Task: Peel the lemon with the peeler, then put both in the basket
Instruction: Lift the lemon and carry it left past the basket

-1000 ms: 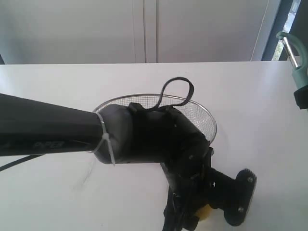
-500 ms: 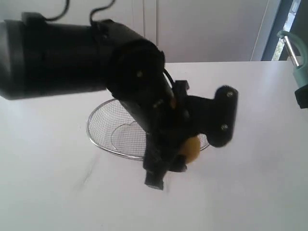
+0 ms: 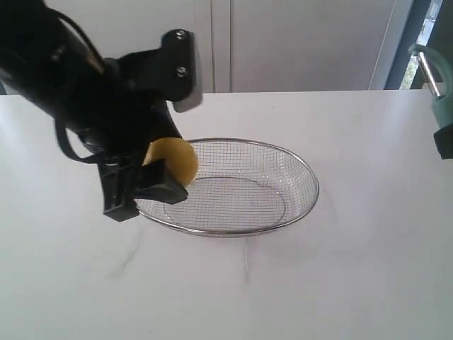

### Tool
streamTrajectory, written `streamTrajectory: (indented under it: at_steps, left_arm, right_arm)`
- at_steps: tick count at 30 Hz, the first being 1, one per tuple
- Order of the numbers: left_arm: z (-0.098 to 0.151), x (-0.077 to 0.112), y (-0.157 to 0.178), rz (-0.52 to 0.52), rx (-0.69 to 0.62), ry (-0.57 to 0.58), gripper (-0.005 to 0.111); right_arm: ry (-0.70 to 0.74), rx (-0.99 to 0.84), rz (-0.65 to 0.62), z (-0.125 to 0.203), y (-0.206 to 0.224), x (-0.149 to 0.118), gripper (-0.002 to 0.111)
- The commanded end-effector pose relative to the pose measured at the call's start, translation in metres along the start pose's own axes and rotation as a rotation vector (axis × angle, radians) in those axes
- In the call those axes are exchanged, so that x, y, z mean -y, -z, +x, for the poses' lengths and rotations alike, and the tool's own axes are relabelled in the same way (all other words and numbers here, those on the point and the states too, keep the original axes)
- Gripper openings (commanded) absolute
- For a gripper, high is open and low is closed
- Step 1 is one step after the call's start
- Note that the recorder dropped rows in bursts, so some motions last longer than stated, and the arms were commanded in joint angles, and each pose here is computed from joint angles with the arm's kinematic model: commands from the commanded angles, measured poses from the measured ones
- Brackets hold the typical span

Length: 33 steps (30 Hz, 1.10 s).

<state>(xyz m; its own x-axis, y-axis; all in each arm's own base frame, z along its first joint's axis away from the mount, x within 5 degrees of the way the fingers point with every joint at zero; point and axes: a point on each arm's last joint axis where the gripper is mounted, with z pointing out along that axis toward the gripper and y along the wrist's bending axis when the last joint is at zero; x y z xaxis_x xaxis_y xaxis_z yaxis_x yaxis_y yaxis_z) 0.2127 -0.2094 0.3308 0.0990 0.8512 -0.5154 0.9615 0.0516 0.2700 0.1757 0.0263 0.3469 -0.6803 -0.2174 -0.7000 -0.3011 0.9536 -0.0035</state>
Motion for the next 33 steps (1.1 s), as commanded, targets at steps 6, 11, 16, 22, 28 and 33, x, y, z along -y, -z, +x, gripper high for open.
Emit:
streamTrajectory:
  at_steps: [6, 11, 16, 22, 28, 33]
  left_arm:
    - [0.037, 0.026, 0.054, -0.041, 0.126, 0.065, 0.0]
    - [0.057, 0.043, 0.07, -0.108, 0.134, 0.069, 0.0]
    - [0.064, 0.055, 0.074, -0.13, 0.144, 0.068, 0.0]
    - [0.07, 0.057, 0.063, -0.146, 0.153, 0.102, 0.0]
    - [0.077, 0.053, 0.05, -0.199, 0.158, 0.136, 0.0]
    - [0.082, 0.05, 0.041, -0.227, 0.152, 0.171, 0.0]
  right_arm:
    - [-0.003, 0.034, 0.02, -0.002, 0.002, 0.002, 0.0]
    - [-0.008, 0.039, 0.016, -0.002, 0.002, 0.002, 0.0]
    - [-0.078, 0.049, -0.064, -0.005, -0.003, -0.004, 0.0]
    - [0.001, 0.0, -0.269, -0.008, -0.016, -0.025, 0.0]
    - [0.091, -0.064, -0.338, -0.009, -0.037, -0.039, 0.0]
    - [0.154, -0.101, -0.381, -0.012, -0.06, -0.054, 0.0]
